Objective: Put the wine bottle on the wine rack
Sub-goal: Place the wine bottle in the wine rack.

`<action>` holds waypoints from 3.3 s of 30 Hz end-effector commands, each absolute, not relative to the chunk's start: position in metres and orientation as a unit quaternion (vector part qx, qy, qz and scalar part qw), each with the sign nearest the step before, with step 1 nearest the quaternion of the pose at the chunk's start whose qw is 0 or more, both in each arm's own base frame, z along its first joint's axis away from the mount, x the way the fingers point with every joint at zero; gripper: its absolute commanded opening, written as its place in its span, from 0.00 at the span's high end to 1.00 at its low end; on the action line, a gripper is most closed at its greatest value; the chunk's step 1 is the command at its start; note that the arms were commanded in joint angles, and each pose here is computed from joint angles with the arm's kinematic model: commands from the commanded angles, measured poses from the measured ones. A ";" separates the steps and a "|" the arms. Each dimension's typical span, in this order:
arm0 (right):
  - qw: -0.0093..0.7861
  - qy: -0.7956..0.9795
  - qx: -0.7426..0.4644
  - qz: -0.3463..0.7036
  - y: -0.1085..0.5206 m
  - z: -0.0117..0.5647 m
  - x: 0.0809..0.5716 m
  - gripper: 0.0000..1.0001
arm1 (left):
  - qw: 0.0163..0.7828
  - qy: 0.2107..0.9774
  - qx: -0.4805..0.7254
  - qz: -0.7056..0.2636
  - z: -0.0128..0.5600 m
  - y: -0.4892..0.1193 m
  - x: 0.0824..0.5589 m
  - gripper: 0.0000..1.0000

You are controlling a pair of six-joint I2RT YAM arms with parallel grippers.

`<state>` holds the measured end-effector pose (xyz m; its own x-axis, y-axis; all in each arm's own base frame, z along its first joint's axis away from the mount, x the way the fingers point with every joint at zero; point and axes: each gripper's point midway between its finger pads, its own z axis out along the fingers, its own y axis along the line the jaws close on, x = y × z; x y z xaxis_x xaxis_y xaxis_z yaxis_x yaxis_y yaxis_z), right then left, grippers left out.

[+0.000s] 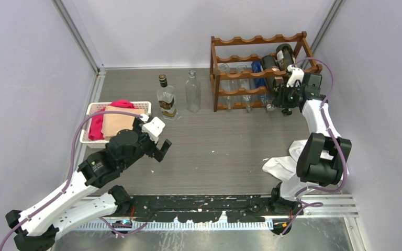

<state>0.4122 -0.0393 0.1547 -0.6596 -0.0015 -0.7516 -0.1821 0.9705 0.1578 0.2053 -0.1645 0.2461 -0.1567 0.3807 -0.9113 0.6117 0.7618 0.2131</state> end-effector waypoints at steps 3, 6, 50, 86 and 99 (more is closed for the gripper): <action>0.538 0.837 -0.072 0.073 -0.043 0.232 0.466 0.99 | 0.581 0.742 0.320 -0.099 0.256 -0.166 0.213 0.01; 0.543 0.834 -0.068 0.070 -0.043 0.231 0.471 0.99 | 0.579 0.744 0.320 -0.097 0.255 -0.166 0.214 0.01; 0.585 0.808 -0.058 0.030 -0.030 0.241 0.523 0.96 | 0.568 0.755 0.317 -0.089 0.247 -0.164 0.221 0.01; 0.587 0.807 -0.060 0.024 -0.029 0.239 0.532 0.68 | 0.563 0.758 0.318 -0.089 0.244 -0.164 0.222 0.01; 0.584 0.809 -0.060 0.024 -0.029 0.236 0.532 0.52 | 0.563 0.758 0.317 -0.088 0.244 -0.164 0.222 0.01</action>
<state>0.4845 -0.0315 0.1485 -0.5894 -0.0200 -0.8076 -0.0985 0.9940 0.0472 0.2170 -0.1596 0.2323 -0.2044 0.4091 -0.8893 0.5847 0.7796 0.2242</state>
